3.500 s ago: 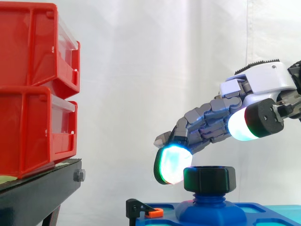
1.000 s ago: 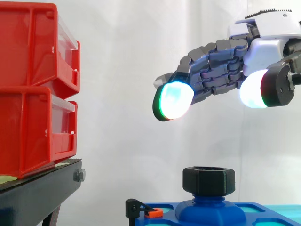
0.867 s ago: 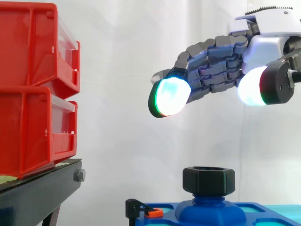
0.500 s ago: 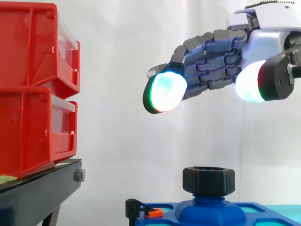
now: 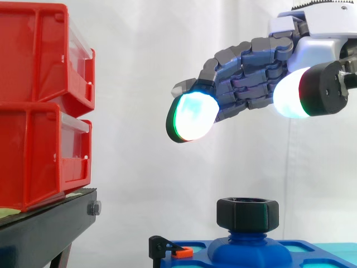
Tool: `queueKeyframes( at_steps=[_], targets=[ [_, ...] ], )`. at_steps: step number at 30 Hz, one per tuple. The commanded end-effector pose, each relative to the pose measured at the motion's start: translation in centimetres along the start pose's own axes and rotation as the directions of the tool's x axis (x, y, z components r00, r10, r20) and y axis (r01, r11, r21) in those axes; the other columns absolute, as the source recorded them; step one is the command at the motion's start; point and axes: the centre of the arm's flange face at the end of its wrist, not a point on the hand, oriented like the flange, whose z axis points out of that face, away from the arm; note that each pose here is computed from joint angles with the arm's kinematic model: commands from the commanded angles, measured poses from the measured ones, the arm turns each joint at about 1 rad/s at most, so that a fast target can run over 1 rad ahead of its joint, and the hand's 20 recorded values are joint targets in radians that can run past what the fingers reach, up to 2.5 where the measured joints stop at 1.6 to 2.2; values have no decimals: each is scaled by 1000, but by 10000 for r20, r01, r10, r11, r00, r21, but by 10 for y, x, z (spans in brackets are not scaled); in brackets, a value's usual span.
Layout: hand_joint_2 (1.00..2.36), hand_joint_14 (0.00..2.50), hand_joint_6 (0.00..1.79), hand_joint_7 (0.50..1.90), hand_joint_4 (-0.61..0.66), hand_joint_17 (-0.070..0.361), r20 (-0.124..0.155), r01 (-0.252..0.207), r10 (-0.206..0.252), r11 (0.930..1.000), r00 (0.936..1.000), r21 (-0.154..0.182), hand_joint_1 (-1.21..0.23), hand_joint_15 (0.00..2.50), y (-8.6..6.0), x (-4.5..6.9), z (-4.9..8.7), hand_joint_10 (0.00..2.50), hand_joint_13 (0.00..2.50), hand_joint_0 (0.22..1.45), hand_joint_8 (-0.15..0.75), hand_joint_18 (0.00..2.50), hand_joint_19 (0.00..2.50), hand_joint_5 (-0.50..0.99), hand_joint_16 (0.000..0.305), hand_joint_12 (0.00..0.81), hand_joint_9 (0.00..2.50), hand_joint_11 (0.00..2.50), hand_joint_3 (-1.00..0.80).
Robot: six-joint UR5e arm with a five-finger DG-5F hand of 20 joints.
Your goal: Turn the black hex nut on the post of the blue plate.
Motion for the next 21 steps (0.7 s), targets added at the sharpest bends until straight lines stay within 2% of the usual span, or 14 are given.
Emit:
queueKeyframes(
  at_steps=[1,6,11,21],
  targets=[
    [1000,0,503,806,227,135,116,-69,69,10000,9999,-69,-661,0,1,2,1,0,0,403,265,0,252,-269,60,408,0,0,-500],
    [1000,0,503,805,222,134,46,-67,68,10000,10000,-39,-670,0,1,2,0,0,0,404,264,0,249,-270,59,407,0,0,-500],
    [1000,0,503,804,221,133,-142,-64,64,10000,9999,-10,-647,0,1,4,-2,0,0,408,266,0,251,-270,59,407,0,0,-500],
    [1000,1,503,805,224,133,-144,-17,18,10000,9999,23,-611,0,0,4,-2,0,0,408,269,0,251,-269,59,407,0,0,-500]
  ],
)
